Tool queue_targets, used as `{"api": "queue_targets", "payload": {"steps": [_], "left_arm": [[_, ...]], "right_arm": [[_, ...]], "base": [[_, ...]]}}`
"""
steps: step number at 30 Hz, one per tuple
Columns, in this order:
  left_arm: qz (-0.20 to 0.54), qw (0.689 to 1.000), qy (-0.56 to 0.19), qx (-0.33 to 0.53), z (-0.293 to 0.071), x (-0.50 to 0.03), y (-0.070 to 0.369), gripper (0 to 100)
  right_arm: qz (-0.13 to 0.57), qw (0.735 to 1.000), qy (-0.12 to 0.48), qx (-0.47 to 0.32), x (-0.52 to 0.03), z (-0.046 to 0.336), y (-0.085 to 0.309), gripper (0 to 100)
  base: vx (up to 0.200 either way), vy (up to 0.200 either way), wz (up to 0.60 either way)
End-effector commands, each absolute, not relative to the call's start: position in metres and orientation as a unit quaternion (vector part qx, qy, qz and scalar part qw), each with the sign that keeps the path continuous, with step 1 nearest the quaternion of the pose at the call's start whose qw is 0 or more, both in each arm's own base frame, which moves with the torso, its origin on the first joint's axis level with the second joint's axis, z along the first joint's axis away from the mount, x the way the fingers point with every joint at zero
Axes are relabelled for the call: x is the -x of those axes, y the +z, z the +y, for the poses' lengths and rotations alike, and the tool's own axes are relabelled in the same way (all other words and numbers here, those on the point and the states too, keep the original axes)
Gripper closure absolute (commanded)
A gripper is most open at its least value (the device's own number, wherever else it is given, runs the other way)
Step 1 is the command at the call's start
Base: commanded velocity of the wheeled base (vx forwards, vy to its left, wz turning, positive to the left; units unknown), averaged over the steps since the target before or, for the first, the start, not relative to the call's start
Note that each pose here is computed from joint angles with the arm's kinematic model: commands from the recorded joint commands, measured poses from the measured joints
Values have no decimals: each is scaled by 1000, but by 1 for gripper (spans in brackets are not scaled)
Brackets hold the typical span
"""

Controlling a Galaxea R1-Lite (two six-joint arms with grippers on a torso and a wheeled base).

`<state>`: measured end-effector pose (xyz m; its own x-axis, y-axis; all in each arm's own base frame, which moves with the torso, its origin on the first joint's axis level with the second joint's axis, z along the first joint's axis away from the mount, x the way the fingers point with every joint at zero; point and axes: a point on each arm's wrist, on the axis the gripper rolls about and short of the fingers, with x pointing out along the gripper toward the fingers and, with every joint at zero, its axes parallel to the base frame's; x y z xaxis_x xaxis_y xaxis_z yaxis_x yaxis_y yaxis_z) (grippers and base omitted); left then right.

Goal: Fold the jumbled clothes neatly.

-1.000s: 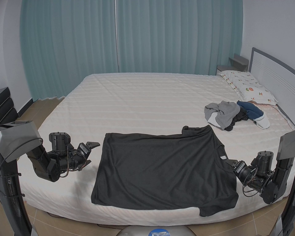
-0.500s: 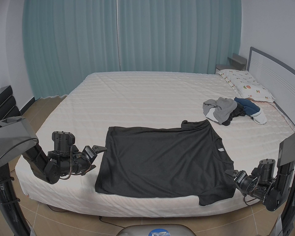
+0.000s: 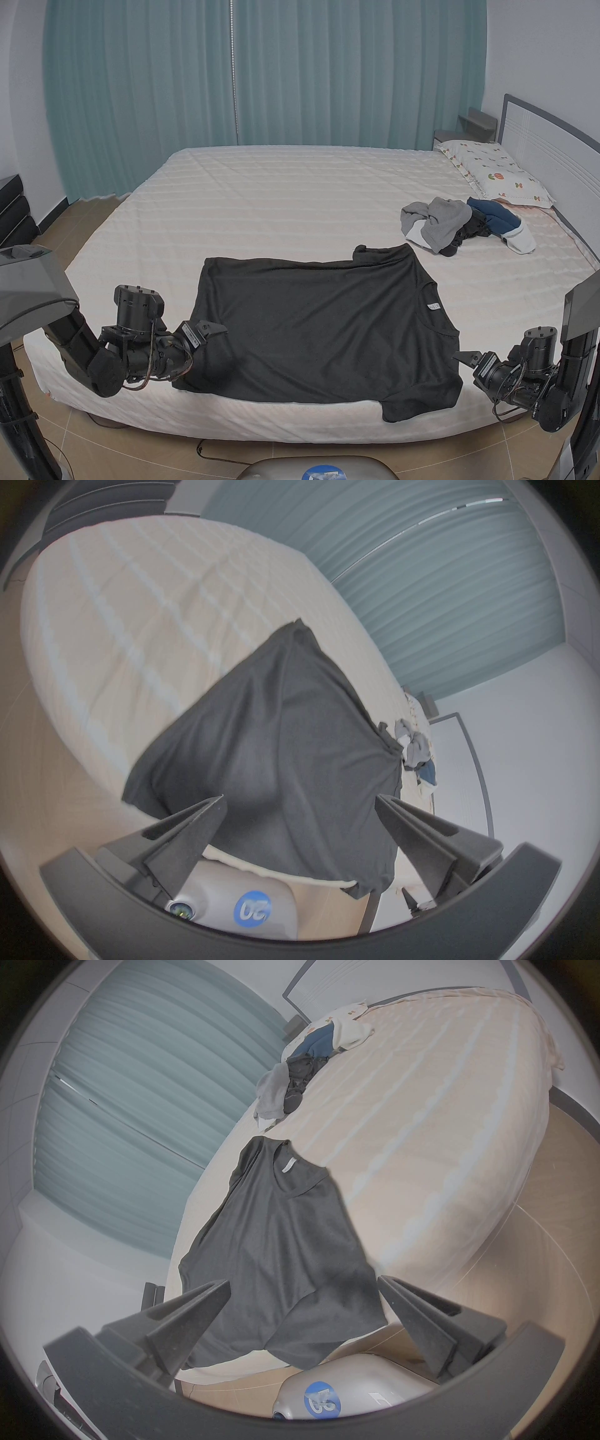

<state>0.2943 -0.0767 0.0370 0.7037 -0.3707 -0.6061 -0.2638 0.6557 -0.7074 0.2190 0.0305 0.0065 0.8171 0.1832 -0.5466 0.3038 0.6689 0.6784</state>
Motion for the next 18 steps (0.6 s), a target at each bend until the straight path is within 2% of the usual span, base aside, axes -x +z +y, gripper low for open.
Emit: {"api": "queue_targets", "payload": {"steps": [1, 8, 12, 18], "left_arm": [[394, 823, -19, 408, -66, -272, 38, 0], [419, 845, 7, 332, -26, -239, 25, 0], [417, 845, 13, 335, -6, -240, 15, 0], [404, 849, 21, 339, 1, -253, -6, 0]], "right_arm": [[313, 860, -38, -400, -215, 31, 2, 0], [326, 858, -41, -394, -215, 35, -4, 0], [331, 859, -32, -390, -214, 40, -4, 0], [335, 861, -38, -382, -213, 45, -7, 0]], "base": [[0, 0, 0], [0, 0, 0], [0, 0, 0], [0, 0, 0]]}}
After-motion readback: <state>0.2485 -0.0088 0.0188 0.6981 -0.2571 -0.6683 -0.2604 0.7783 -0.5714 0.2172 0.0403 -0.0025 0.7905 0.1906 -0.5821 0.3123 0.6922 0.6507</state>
